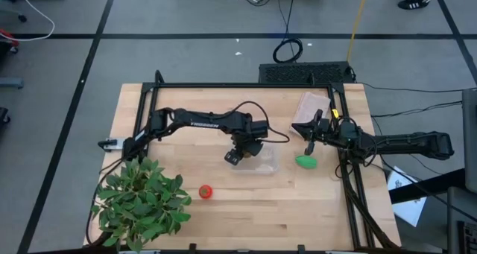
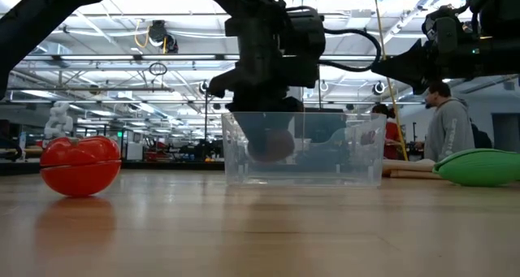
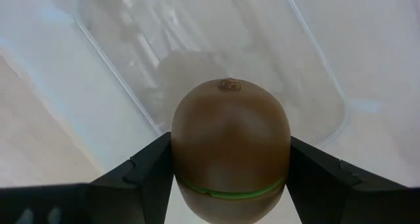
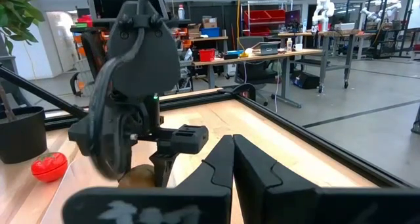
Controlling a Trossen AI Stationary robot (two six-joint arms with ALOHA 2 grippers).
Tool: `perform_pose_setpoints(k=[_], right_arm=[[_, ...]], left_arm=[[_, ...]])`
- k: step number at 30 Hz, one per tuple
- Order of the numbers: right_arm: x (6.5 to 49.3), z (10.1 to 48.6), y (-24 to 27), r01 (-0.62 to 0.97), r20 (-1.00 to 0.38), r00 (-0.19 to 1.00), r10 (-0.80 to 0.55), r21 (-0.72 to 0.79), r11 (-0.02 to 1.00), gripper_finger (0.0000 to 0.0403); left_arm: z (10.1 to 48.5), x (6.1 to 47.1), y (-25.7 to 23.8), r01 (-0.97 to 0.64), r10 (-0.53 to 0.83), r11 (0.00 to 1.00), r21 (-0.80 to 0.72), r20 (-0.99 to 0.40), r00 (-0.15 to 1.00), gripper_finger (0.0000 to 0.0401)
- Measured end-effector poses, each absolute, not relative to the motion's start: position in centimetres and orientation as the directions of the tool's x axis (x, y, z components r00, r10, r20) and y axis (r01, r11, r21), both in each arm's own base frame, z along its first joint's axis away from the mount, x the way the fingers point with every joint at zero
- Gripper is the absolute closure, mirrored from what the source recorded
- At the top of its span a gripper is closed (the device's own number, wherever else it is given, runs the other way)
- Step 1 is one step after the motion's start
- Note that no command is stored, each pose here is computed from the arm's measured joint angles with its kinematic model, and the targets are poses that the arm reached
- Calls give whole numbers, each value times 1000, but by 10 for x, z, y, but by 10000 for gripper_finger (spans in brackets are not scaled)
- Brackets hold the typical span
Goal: Pick and placing Produce into tupperware
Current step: Put the brown kiwi into the transparent bin
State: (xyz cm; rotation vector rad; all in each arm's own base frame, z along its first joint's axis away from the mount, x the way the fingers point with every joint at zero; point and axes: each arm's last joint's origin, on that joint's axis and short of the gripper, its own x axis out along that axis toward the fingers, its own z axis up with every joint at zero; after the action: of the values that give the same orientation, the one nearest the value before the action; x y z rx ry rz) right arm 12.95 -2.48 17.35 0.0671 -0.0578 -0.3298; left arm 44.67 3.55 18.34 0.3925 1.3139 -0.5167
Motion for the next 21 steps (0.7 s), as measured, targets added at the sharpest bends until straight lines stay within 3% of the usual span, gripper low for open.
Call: perform_pose_setpoints(k=[7, 11, 21], right_arm=[[130, 174, -25, 322, 46, 944, -326, 75, 944, 403], [130, 174, -25, 321, 46, 945, -325, 75, 944, 403], [130, 174, -25, 322, 46, 944, -325, 75, 944, 403]], left_arm=[[183, 448, 30, 692, -106, 720, 44, -979, 172, 160], [184, 450, 28, 699, -80, 711, 76, -979, 188, 160], [189, 447, 29, 474, -67, 880, 16, -985, 159, 160]])
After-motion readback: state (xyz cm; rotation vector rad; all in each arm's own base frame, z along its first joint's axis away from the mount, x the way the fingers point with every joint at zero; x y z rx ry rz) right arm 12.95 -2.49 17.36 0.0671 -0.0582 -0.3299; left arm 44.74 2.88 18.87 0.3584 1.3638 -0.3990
